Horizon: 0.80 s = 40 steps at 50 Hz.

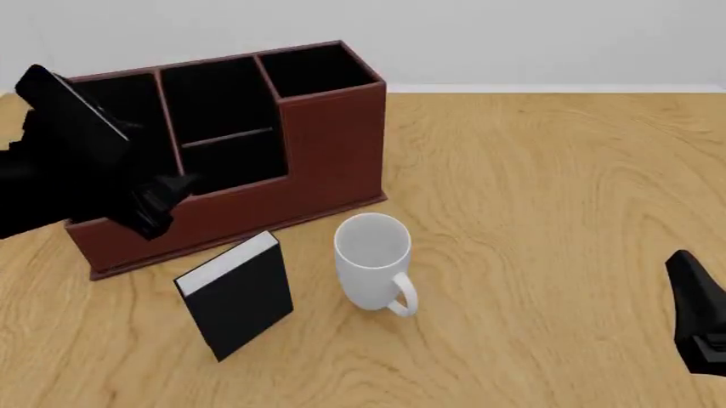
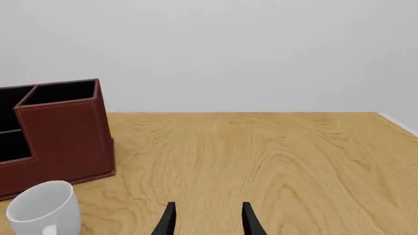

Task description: Pick up the book and place it in the front compartment of the caddy.

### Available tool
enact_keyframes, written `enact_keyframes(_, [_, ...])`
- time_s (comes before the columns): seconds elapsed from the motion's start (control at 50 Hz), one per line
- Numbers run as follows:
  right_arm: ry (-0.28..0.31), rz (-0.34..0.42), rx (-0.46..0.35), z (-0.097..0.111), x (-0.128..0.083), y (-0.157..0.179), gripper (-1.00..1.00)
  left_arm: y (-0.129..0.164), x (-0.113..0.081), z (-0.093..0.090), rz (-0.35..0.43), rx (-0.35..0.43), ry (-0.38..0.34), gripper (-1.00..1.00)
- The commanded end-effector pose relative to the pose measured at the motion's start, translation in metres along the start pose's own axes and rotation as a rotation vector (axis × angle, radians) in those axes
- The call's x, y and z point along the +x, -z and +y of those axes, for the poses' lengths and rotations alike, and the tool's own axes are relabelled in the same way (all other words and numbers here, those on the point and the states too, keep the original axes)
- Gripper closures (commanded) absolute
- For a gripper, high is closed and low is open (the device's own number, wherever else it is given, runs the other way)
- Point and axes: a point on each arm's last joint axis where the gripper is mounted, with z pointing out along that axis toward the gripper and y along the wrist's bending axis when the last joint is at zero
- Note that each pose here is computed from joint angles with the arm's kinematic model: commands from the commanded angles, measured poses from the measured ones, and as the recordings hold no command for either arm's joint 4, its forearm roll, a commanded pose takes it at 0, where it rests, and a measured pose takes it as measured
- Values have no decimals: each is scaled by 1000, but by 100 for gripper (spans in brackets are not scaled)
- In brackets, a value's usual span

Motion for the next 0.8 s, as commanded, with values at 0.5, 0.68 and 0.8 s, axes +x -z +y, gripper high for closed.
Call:
enact_keyframes(0.5, [0,0,-1,0,0,0,-100,5,-27,-15,102,186,-32,-100])
enact_keyframes(0.68, [0,0,-1,0,0,0,-100,3,-30,-34,112,268,-43,-100])
enact_keyframes(0.8, [-1,0,-1,0,0,0,-100,2,-35,-38,126,296,-37,-100])
